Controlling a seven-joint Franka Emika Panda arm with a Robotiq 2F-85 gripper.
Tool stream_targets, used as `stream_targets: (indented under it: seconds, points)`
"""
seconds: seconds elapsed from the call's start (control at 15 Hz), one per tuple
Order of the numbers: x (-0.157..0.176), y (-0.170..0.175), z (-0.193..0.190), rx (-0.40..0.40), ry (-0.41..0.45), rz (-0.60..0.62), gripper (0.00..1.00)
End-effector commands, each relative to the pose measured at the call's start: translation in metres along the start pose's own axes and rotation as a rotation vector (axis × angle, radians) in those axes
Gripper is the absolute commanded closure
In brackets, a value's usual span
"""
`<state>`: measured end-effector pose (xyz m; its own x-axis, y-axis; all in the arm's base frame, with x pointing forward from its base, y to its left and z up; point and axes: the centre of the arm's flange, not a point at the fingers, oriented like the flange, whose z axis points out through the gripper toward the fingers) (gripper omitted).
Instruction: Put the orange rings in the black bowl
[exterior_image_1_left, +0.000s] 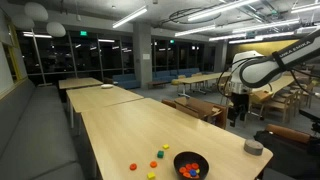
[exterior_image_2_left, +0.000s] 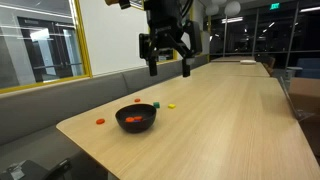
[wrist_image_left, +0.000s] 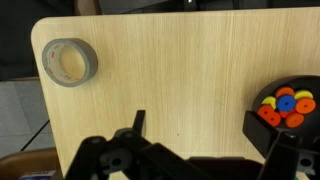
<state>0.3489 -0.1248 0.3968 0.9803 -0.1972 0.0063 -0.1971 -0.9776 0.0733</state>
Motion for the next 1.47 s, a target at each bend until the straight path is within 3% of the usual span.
stream_targets:
  seconds: [0.0,0.4,0.87,1.4]
  points:
    - [0.000,0.000,-0.001,0.000,0.002,0.000,0.00]
    - [0.000,-0.005,-0.002,0.001,0.010,-0.009,0.00]
    - [-0.006,-0.119,-0.006,0.137,0.072,-0.208,0.00]
    - [-0.043,-0.260,0.007,0.298,0.117,-0.597,0.00]
